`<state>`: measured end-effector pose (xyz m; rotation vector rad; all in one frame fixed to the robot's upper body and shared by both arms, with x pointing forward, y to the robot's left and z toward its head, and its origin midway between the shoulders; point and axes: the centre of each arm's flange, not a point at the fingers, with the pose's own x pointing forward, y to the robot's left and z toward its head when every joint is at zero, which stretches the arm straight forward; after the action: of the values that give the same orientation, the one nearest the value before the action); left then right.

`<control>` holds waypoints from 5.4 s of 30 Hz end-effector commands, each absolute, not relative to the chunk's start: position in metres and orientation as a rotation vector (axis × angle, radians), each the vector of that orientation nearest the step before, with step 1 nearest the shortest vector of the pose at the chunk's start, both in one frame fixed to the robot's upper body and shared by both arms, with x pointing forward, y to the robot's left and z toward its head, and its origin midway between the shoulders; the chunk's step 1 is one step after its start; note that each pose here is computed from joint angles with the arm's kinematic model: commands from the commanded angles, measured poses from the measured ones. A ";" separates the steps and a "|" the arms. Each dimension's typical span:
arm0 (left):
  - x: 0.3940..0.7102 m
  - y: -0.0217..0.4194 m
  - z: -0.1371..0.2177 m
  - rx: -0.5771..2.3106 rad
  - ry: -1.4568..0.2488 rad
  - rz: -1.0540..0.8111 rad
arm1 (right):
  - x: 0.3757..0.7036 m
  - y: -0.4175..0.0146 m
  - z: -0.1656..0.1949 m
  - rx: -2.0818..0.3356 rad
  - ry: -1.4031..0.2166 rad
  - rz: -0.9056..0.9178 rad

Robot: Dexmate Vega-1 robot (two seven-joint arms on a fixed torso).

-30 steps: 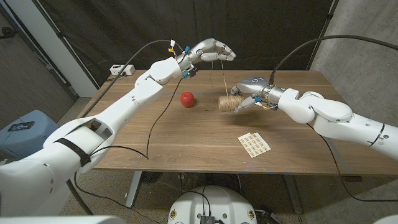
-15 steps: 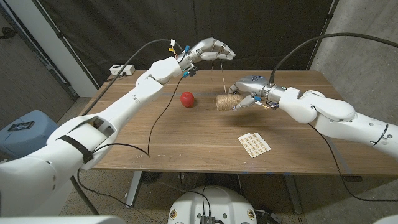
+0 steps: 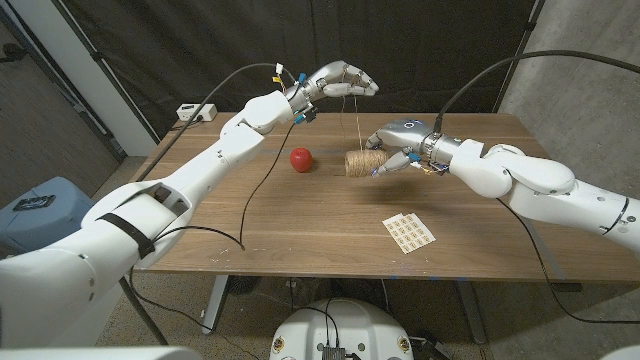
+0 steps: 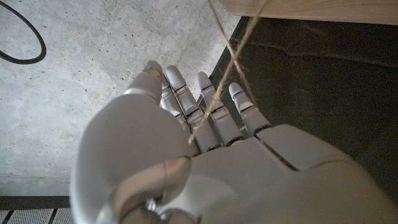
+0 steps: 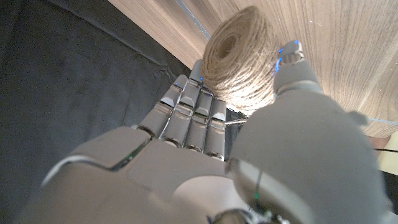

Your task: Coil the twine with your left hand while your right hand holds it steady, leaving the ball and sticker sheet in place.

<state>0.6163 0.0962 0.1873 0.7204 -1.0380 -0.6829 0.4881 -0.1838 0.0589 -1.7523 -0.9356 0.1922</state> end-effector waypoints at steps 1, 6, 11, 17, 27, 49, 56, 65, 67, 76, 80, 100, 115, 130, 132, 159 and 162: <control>0.624 0.097 0.185 0.719 -1.016 -0.671 | 0.479 -0.183 0.064 -1.739 -0.970 0.196; 0.629 0.099 0.183 0.717 -1.002 -0.662 | 0.475 -0.183 0.067 -1.738 -0.993 0.188; 0.634 0.100 0.182 0.715 -0.986 -0.660 | 0.468 -0.183 0.071 -1.737 -1.022 0.182; 0.636 0.102 0.181 0.719 -0.981 -0.653 | 0.461 -0.182 0.074 -1.740 -1.053 0.175; 0.640 0.103 0.179 0.723 -0.969 -0.644 | 0.453 -0.182 0.077 -1.743 -1.079 0.165; 0.648 0.108 0.169 0.716 -0.928 -0.620 | 0.440 -0.184 0.086 -1.713 -1.114 0.167; 0.652 0.110 0.163 0.714 -0.907 -0.617 | 0.436 -0.185 0.092 -1.708 -1.134 0.154; 0.657 0.112 0.156 0.719 -0.879 -0.610 | 0.433 -0.186 0.098 -1.713 -1.155 0.132; 0.657 0.112 0.155 0.720 -0.878 -0.608 | 0.433 -0.186 0.098 -1.713 -1.156 0.130; 0.658 0.111 0.150 0.727 -0.866 -0.601 | 0.430 -0.187 0.102 -1.720 -1.176 0.113; 0.658 0.111 0.147 0.727 -0.862 -0.598 | 0.429 -0.188 0.103 -1.720 -1.182 0.109; 0.658 0.112 0.137 0.721 -0.837 -0.589 | 0.419 -0.188 0.108 -1.733 -1.231 0.080; 0.660 0.110 0.131 0.716 -0.821 -0.588 | 0.413 -0.192 0.116 -1.738 -1.264 0.034; 0.670 0.109 0.126 0.707 -0.797 -0.590 | 0.413 -0.192 0.127 -1.747 -1.293 -0.002; 0.671 0.109 0.125 0.705 -0.794 -0.589 | 0.414 -0.192 0.129 -1.749 -1.297 -0.005; 0.684 0.102 0.114 0.662 -0.776 -0.610 | 0.414 -0.180 0.149 -1.694 -1.362 -0.026; 0.683 0.101 0.111 0.656 -0.775 -0.616 | 0.415 -0.179 0.152 -1.694 -1.364 -0.029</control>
<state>0.6832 0.1057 0.1182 0.6780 -0.7773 -0.6000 0.4134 -0.1843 0.1441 -1.6992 -1.3412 -0.0151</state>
